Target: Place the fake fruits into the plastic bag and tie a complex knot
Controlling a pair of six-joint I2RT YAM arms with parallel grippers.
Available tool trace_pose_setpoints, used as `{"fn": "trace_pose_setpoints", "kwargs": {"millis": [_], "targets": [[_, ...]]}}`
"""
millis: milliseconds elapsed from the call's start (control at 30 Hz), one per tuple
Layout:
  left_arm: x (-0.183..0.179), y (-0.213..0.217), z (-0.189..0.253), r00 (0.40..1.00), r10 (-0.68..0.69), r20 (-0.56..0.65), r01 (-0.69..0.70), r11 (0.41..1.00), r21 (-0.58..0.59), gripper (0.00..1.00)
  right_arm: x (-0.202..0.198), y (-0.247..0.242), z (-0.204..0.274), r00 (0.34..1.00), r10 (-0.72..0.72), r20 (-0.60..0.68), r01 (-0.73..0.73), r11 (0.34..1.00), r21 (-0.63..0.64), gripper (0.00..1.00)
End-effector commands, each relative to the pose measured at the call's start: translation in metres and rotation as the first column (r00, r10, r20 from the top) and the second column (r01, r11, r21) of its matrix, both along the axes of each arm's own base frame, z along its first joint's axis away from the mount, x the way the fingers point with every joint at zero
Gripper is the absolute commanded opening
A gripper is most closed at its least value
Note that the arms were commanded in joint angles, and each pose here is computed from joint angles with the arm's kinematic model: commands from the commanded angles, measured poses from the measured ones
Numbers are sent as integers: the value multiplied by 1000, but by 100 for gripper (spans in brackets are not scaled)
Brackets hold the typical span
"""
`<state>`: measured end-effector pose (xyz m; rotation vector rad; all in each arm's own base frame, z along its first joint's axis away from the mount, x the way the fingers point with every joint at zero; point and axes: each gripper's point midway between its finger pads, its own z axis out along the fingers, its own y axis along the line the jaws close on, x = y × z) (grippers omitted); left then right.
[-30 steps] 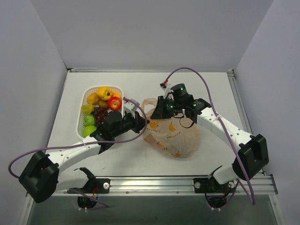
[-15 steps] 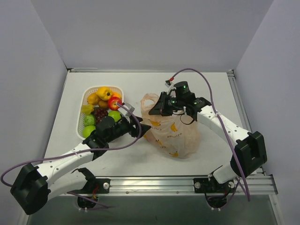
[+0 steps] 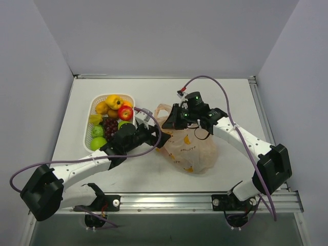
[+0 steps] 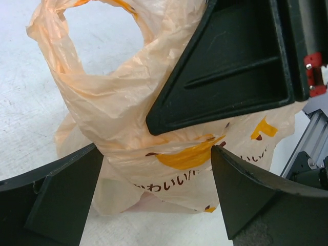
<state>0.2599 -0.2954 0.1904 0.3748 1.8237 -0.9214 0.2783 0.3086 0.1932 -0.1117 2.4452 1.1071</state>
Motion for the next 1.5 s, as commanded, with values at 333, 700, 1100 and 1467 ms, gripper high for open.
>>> {"fn": "trace_pose_setpoints", "kwargs": {"millis": [333,700,1100,1467], "targets": [[26,-19,38,990,63,130,-48,992,-113,77,-9,18,38,996,50,75,-56,995,78,0],[5,-13,14,996,2,88,5,996,-85,0,-4,15,89,942,151,300,-184,979,84,49],[2,-10,12,998,0,61,6,996,-88,0,5,-140,94,876,17,482,114,964,-242,100],[6,-18,12,998,-31,54,35,997,-75,0,-5,-144,9,899,-2,437,93,978,-186,100]]}}
